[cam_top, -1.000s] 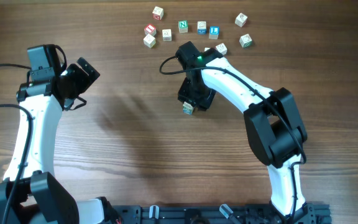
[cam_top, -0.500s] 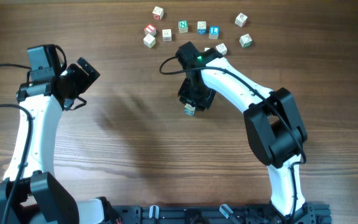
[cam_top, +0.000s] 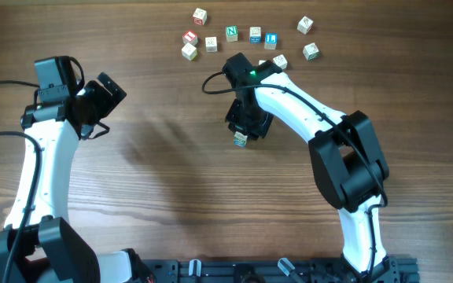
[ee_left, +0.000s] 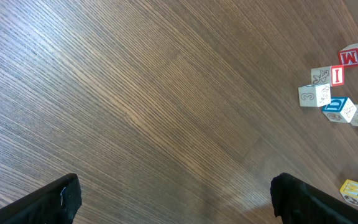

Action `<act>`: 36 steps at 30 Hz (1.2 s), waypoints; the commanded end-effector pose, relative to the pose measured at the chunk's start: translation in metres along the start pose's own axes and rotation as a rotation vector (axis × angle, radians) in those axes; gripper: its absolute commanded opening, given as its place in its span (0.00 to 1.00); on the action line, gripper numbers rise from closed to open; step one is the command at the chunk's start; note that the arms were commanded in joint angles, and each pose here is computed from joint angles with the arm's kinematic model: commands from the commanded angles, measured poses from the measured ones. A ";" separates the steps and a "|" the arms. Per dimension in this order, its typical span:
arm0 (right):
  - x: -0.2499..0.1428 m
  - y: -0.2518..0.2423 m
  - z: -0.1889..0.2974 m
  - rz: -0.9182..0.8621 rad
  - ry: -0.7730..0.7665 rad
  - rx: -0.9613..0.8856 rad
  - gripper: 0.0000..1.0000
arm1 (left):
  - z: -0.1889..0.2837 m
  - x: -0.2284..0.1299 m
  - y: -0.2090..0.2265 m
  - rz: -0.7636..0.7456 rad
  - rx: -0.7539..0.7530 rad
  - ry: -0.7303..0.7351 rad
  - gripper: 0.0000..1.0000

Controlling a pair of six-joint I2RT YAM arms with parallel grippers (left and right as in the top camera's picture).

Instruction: Form a tower

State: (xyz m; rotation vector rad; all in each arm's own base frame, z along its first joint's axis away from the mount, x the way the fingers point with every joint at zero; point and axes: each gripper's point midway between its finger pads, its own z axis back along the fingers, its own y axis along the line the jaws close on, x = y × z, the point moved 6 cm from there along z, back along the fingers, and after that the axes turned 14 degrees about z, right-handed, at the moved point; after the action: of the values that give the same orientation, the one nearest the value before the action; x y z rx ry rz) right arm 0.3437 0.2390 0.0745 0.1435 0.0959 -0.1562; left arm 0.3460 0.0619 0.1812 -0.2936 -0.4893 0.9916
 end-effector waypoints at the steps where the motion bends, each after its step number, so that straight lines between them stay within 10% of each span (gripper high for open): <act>1: -0.001 0.000 -0.004 0.011 0.017 -0.001 0.27 | -0.001 -0.001 0.002 0.009 0.008 -0.001 1.00; 12: 0.008 -0.003 0.011 0.311 -0.039 -0.084 0.22 | -0.001 -0.001 0.002 0.010 0.008 -0.002 1.00; 36: 0.012 -0.006 0.003 0.382 -0.042 -0.118 0.21 | -0.001 -0.001 0.002 0.010 0.008 -0.002 1.00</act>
State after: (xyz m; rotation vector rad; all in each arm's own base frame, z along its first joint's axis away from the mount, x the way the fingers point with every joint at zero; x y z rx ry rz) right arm 0.3511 0.2270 0.0829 0.0367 0.0256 0.2285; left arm 0.3460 0.0619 0.1812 -0.2935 -0.4894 0.9912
